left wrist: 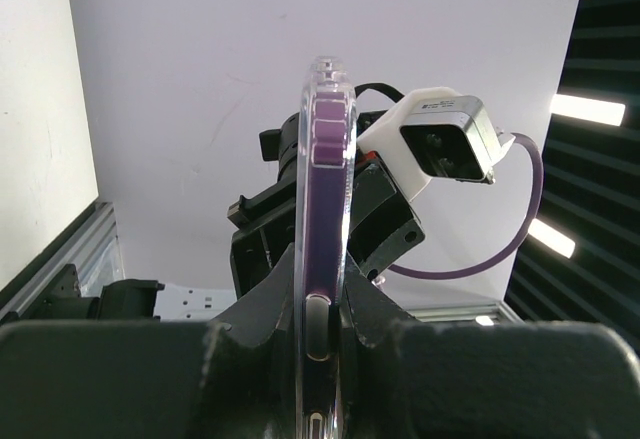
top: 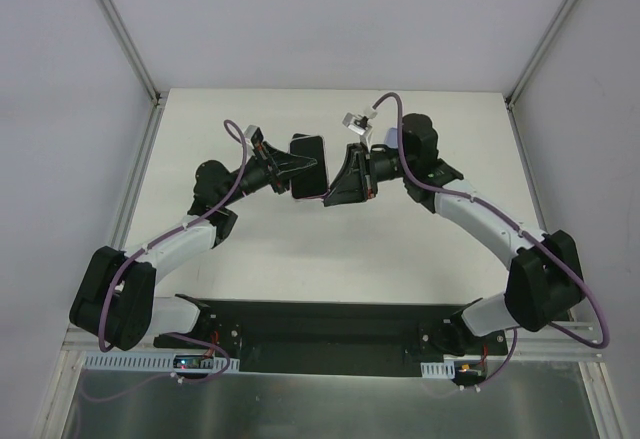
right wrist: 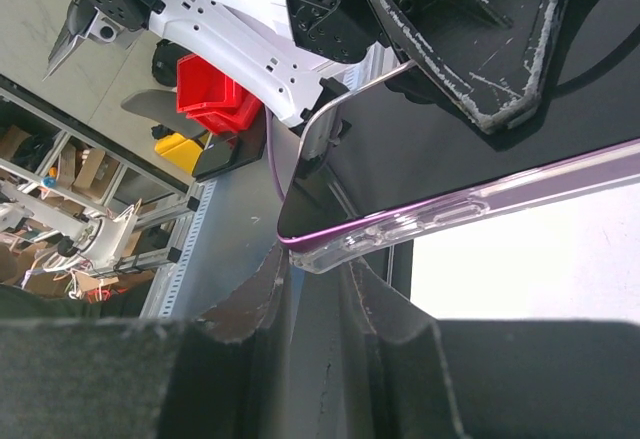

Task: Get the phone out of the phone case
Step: Remove the phone case from the phone.

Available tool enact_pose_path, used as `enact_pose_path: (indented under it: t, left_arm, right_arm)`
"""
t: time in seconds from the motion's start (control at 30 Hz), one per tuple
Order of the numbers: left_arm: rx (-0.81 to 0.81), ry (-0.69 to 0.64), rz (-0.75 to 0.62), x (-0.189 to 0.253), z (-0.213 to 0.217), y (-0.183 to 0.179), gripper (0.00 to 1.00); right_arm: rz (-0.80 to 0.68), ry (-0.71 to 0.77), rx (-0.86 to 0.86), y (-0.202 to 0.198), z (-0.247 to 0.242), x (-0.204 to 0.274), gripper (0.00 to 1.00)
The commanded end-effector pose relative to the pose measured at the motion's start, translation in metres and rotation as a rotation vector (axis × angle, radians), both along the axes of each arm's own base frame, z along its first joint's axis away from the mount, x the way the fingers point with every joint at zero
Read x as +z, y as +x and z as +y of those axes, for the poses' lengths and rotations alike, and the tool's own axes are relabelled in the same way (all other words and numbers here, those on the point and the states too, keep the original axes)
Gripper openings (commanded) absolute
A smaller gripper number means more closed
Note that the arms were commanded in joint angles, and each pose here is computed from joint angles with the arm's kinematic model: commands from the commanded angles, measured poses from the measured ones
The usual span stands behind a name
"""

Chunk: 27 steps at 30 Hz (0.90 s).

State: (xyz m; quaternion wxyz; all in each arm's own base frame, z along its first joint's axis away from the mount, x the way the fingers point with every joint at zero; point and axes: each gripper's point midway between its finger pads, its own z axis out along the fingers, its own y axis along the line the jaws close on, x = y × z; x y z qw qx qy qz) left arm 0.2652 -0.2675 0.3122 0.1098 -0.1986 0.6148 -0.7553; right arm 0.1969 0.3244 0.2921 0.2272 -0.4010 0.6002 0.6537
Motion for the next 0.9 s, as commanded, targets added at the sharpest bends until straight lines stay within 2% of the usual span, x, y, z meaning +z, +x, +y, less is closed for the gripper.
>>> enact_pose_path:
  t: [0.0,0.17,0.57,0.7,0.87]
  left_arm:
    - [-0.137,-0.101,-0.133,0.060,-0.003,-0.041,0.00]
    - [-0.144,-0.108,-0.164,0.067,-0.002,-0.045,0.00]
    - [-0.157,-0.129,-0.217,0.080,0.001,-0.054,0.00]
    - [-0.157,-0.132,-0.229,0.082,0.002,-0.056,0.00]
    - [-0.160,-0.134,-0.246,0.085,0.002,-0.058,0.00]
  right_arm:
    - [-0.169,0.033,-0.107,0.038,0.013,0.000,0.01]
    - [-0.146,0.028,-0.111,0.044,0.016,-0.005,0.01]
    - [0.028,0.053,-0.187,0.079,0.020,-0.010,0.01]
    - [0.141,0.029,-0.278,0.105,0.022,-0.018,0.02]
    - [0.271,-0.020,-0.343,0.119,0.024,-0.030,0.01]
